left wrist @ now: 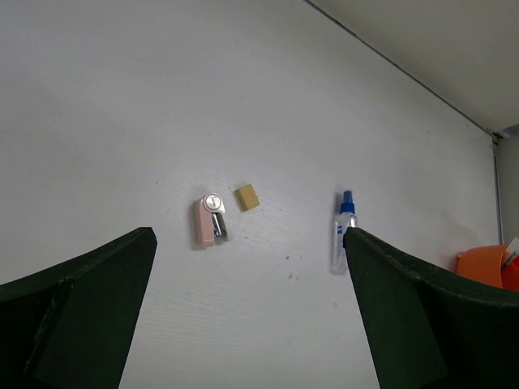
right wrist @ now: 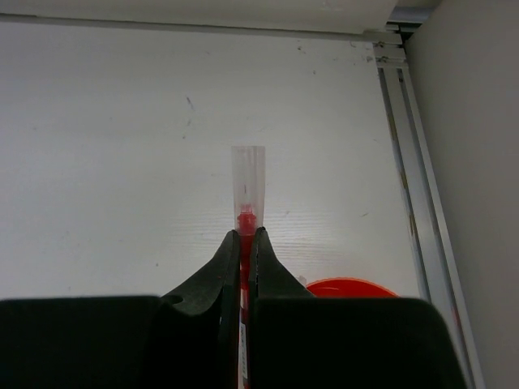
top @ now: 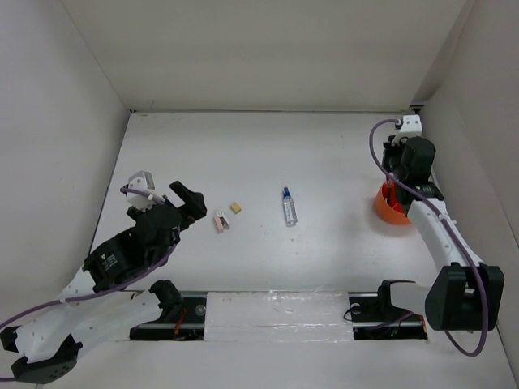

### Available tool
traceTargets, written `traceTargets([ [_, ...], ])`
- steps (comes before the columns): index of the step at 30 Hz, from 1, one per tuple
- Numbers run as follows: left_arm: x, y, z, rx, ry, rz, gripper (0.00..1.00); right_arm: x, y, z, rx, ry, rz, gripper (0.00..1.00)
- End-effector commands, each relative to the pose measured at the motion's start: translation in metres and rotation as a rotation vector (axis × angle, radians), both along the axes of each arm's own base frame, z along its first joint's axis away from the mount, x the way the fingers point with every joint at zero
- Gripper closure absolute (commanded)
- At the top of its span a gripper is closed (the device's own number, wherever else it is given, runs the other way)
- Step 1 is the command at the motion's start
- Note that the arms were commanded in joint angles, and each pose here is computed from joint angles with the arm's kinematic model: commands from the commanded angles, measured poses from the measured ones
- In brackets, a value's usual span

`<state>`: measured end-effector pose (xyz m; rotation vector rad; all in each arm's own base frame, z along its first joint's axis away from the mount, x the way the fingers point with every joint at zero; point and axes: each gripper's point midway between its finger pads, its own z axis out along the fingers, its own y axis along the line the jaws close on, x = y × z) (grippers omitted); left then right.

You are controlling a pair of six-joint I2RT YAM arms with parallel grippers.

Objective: Sort the stationery into containers
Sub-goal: Place the pen in the storage box.

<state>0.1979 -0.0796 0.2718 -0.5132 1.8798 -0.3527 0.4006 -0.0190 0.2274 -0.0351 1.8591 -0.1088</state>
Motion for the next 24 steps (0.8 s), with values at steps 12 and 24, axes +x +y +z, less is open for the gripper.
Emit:
traceTargets([
  [12, 0.002, -0.006, 0.006, -0.006, -0.024, -0.030, 0.00, 0.000, -0.039, -0.017, -0.033, 0.021, -0.215, 1.00],
  [24, -0.001, -0.002, 0.011, -0.027, -0.042, -0.030, 0.00, 0.002, -0.037, -0.031, -0.051, 0.064, -0.191, 1.00],
])
